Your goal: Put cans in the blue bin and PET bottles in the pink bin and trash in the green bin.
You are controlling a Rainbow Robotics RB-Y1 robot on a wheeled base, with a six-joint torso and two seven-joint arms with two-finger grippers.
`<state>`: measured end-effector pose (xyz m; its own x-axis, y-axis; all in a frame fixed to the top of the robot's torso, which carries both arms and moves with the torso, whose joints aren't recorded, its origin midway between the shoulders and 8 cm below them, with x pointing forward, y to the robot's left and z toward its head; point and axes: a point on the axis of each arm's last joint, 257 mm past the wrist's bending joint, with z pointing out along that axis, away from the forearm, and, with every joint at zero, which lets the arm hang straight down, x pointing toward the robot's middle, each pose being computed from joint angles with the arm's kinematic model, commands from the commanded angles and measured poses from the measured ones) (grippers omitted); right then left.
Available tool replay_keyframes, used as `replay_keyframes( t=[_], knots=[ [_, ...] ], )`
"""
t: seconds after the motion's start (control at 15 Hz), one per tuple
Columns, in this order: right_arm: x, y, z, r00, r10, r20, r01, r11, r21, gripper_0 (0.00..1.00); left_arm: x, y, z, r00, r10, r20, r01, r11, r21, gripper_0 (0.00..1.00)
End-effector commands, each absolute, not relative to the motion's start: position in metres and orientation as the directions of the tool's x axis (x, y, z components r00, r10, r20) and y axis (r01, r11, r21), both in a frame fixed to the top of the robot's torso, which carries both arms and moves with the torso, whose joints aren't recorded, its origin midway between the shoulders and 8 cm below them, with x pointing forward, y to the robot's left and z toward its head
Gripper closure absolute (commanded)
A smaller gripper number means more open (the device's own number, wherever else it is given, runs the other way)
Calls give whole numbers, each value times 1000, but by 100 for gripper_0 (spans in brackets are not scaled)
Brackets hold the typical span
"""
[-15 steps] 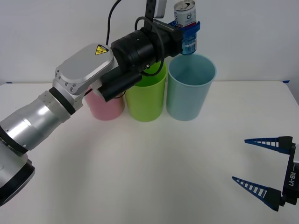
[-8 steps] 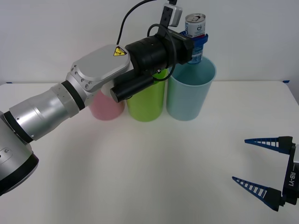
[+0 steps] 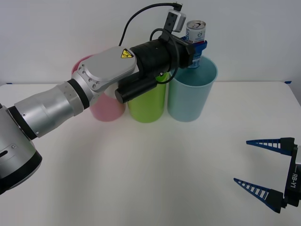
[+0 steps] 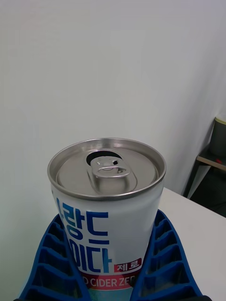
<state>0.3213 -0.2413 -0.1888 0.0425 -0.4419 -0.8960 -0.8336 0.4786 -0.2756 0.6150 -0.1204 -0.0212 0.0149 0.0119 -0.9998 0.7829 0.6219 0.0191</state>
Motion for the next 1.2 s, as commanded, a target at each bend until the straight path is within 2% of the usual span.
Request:
replay_keyframes(
  t=[0.07,0.2,0.6,0.67,0.73,1.2],
  knots=[
    [321,-241,-189,43,-442,-896,-834,479,-276,0,625,-118,-30,21,41,-999,767,641,42,100],
    [321,-241,-189,43,-442,-896,-834,479,-276,0,634,-118,-36,25,64,-998,752,657,60,100],
    [321,-241,-189,43,-442,-896,-834,479,-276,0,634,-122,-37,13,57,-998,752,658,48,100],
    [321,-241,-189,43,-442,-896,-834,479,-276,0,634,-122,-37,11,55,-998,752,658,45,44],
    [321,-241,-189,43,-442,-896,-834,479,-276,0,634,-122,-36,12,54,-998,752,657,44,0],
    [321,-241,-189,43,-442,-896,-834,479,-276,0,632,-121,-22,26,32,-999,752,658,41,0]
  ],
)
